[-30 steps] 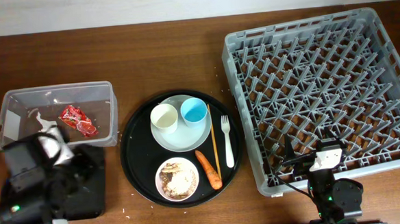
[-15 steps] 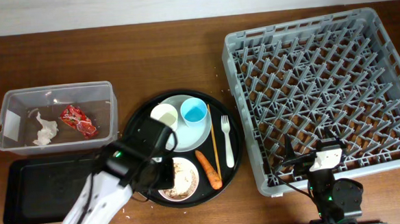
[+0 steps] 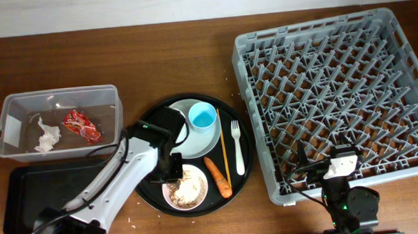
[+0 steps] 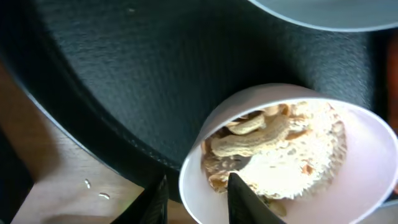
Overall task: Sort waste into correct bins and load items into the dishwasher rack
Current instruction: 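Move the left gripper to the pink food bowl and grasp its rim, then lift the pink bowl with the left gripper over the black tray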
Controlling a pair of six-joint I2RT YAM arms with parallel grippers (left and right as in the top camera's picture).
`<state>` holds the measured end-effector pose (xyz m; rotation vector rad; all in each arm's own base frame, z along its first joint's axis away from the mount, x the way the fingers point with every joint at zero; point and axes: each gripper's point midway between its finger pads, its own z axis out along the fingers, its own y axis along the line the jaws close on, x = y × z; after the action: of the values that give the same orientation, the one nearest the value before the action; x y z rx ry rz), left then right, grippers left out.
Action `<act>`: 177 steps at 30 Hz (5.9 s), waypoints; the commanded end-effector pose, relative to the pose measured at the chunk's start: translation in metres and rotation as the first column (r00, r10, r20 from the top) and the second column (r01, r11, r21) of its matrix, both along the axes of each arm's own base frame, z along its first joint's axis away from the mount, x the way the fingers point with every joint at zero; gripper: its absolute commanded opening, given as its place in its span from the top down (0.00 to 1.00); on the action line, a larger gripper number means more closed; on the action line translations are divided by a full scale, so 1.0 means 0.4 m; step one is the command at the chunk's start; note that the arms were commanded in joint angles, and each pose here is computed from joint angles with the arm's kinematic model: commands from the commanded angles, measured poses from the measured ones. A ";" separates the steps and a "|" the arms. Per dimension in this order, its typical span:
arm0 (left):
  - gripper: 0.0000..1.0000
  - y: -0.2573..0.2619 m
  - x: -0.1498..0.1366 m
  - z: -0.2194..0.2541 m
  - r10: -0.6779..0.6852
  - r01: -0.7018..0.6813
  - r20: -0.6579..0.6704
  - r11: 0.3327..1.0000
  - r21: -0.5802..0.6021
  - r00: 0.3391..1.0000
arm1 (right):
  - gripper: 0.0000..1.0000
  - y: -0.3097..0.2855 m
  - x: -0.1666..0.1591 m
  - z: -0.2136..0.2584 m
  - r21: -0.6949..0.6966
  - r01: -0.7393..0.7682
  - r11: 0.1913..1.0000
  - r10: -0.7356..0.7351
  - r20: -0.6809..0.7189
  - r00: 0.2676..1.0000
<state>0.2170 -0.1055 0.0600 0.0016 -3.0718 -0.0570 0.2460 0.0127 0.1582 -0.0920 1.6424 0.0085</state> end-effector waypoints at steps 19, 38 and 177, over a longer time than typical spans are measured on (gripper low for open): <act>0.89 0.023 -0.035 -0.061 -0.084 0.085 -0.034 0.996 0.010 0.996 | 0.01 0.000 0.000 -0.006 0.005 0.003 1.000 -0.003 -0.004 1.000; 1.00 0.127 0.045 -0.055 0.064 -0.069 0.060 0.994 0.084 0.996 | 0.01 0.000 0.000 -0.006 0.006 0.003 1.000 -0.003 -0.004 1.000; 1.00 0.660 0.060 0.199 0.801 -0.440 0.403 0.586 -0.681 0.443 | 0.01 0.000 0.000 -0.006 0.006 0.003 1.000 -0.003 -0.004 1.000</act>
<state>0.2346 0.1643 0.1274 1.6647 -3.2287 0.9051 0.2460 0.0122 0.1582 -0.0897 1.6425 0.0066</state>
